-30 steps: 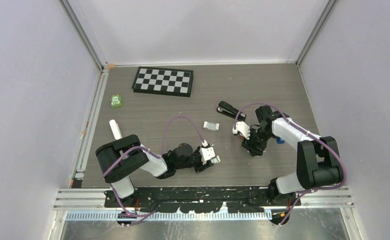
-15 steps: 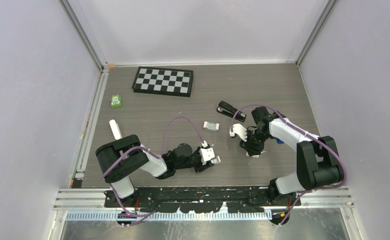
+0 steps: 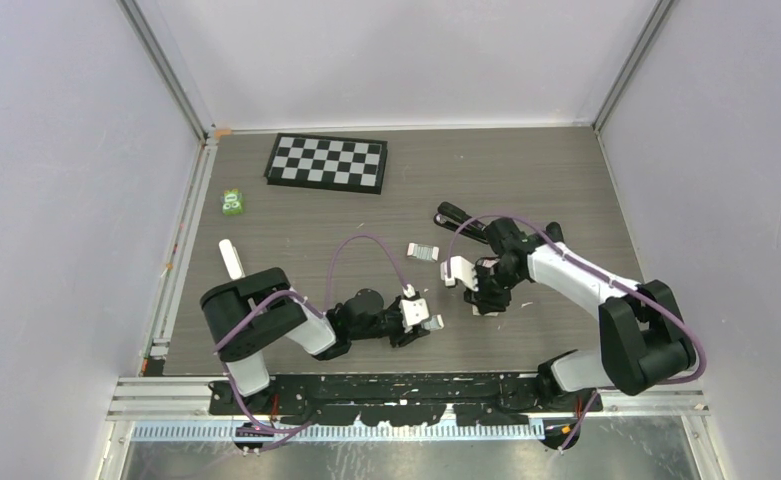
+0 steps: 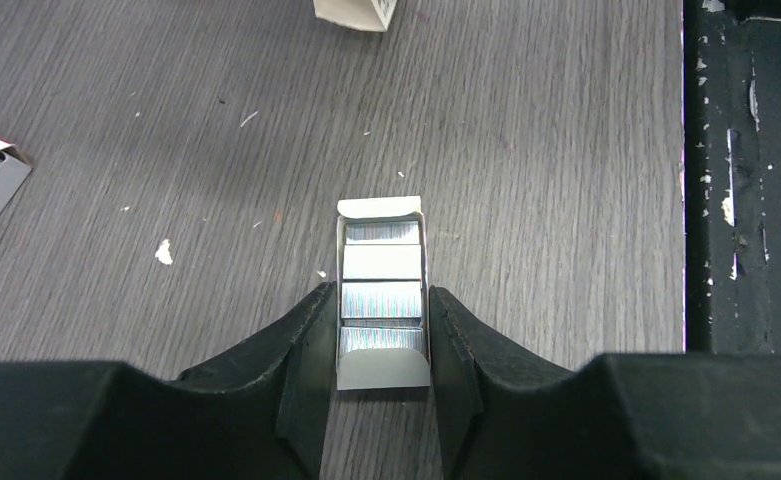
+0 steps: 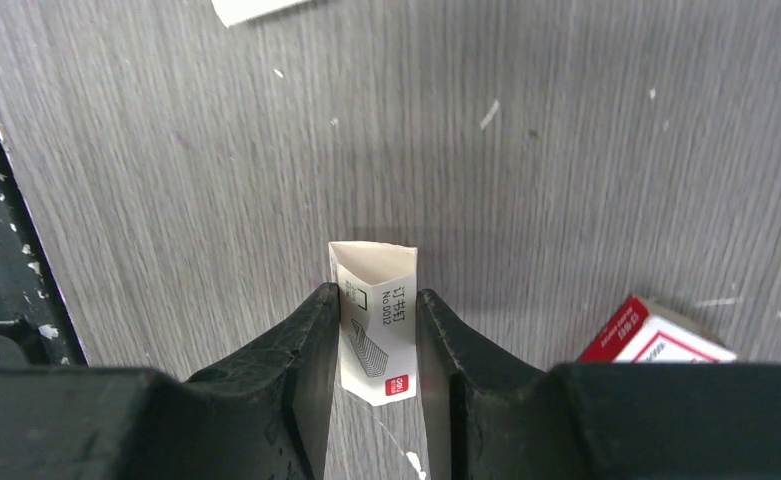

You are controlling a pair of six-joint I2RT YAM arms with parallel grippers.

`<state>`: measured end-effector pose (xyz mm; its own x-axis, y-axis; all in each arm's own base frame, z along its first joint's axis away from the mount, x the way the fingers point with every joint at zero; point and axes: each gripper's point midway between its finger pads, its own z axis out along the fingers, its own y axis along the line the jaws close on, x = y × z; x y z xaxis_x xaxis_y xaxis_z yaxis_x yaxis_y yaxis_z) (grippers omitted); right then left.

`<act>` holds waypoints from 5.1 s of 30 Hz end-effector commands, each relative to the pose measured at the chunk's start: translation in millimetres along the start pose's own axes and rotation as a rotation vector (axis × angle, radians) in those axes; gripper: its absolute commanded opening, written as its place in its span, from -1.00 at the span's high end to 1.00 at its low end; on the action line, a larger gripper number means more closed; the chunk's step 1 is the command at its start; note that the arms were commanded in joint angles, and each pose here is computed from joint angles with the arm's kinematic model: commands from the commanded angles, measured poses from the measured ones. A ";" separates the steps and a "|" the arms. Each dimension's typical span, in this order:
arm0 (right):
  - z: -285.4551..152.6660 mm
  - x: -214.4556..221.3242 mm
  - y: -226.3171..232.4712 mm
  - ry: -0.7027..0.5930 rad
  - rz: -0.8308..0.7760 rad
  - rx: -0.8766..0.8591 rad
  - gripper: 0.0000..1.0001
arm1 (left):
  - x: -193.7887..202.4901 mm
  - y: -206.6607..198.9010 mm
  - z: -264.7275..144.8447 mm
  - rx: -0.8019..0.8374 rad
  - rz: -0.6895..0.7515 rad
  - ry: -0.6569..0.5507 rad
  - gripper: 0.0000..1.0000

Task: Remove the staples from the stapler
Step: Move the staple box to the center of the board, then close the staple box at the center of the board.

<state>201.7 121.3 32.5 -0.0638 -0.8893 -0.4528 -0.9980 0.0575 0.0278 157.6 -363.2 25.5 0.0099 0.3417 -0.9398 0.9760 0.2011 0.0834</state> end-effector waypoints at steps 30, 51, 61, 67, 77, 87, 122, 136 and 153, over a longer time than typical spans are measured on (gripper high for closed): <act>-27.9 -38.4 4.0 -0.146 0.083 0.002 -0.14 | -13.8 3.6 17.9 0.008 0.060 -0.078 0.21; -20.0 36.2 -8.3 0.117 0.268 0.001 0.42 | -19.6 7.4 31.4 0.018 0.077 -0.068 0.23; -8.2 30.1 -3.3 0.107 0.297 -0.058 0.50 | -17.9 9.9 33.0 0.002 0.071 -0.068 0.24; -0.8 31.3 -0.6 0.140 0.298 -0.078 0.50 | -18.9 8.7 35.7 0.009 0.053 -0.074 0.25; 5.9 27.5 0.4 0.154 0.301 -0.091 0.50 | -17.4 5.2 36.7 0.025 0.044 -0.076 0.25; 11.0 22.5 3.2 0.171 0.300 -0.110 0.49 | -17.3 0.2 36.1 0.047 0.020 -0.080 0.26; 16.9 12.6 11.9 0.167 0.270 -0.151 0.49 | -21.2 -1.8 46.1 0.053 0.015 -0.084 0.28; 19.7 11.9 10.6 0.178 0.271 -0.148 0.49 | -22.9 -3.4 49.0 0.064 0.028 -0.078 0.28; 24.8 12.2 6.5 0.218 0.289 -0.121 0.47 | -26.4 1.8 53.8 0.046 0.030 -0.077 0.27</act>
<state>184.1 115.2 12.4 -0.3112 -0.9280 -0.2048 -0.9303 0.2534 0.2654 166.8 -413.9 27.1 0.0250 0.2896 -0.9568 0.9868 0.1458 0.0699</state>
